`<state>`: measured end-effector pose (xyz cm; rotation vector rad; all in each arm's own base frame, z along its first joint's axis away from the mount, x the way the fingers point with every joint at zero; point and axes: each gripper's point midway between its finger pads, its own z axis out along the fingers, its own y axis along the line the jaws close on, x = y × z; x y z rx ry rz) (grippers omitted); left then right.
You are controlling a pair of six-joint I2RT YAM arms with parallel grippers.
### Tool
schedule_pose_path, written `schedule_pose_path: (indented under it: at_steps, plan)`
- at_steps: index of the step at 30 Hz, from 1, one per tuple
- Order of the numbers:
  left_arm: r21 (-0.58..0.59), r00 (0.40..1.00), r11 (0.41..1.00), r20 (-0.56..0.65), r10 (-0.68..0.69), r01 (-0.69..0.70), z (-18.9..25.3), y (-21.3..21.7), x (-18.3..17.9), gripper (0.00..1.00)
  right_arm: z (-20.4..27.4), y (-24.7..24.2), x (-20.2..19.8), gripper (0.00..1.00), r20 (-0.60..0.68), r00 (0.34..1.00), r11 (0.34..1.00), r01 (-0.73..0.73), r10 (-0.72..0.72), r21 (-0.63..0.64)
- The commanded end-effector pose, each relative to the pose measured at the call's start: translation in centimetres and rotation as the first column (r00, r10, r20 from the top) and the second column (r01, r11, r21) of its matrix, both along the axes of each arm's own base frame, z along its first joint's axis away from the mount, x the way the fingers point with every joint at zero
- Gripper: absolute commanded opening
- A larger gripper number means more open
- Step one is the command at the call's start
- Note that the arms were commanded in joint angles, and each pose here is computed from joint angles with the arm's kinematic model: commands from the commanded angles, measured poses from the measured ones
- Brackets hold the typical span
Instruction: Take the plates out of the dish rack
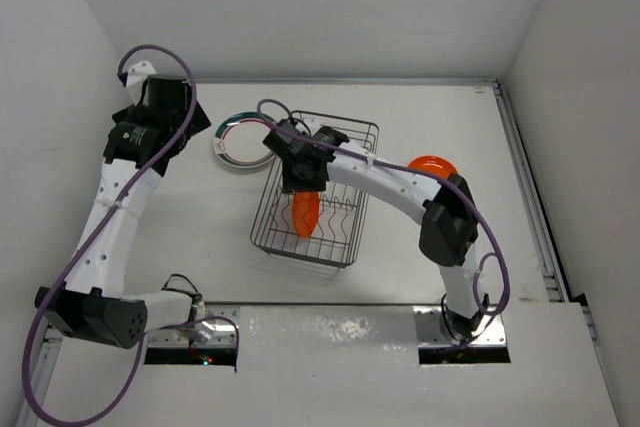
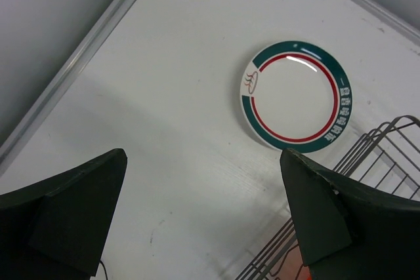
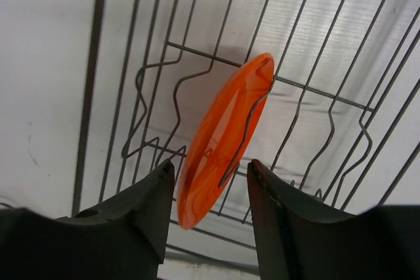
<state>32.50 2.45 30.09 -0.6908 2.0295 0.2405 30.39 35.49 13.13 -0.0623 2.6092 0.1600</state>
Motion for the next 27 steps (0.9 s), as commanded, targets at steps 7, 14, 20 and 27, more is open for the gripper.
schedule_pose_path:
  at_steps: [7,14,20,27]
  plan:
    - [0.013,0.999,0.999,-0.033,-0.031,0.031,-1.9,-0.2,0.1,1.00,-0.9,2.4,-1.0,0.20,-0.032,0.999,0.993,0.031,-0.028,0.111]
    - [0.012,0.998,0.999,-0.041,-0.049,0.050,-2.3,-0.5,0.2,1.00,3.1,4.0,-1.3,0.04,-0.008,1.000,0.968,0.025,-0.024,0.250]
    - [0.013,0.998,0.998,-0.035,-0.053,0.054,-2.1,-0.5,0.3,1.00,12.0,3.2,-2.2,0.00,0.079,0.995,0.895,0.020,-0.062,0.446]
    - [0.020,0.998,0.998,-0.031,-0.054,0.055,-1.9,-0.4,0.4,1.00,20.7,-4.0,-0.6,0.00,0.233,0.946,0.850,0.074,-0.225,0.521]
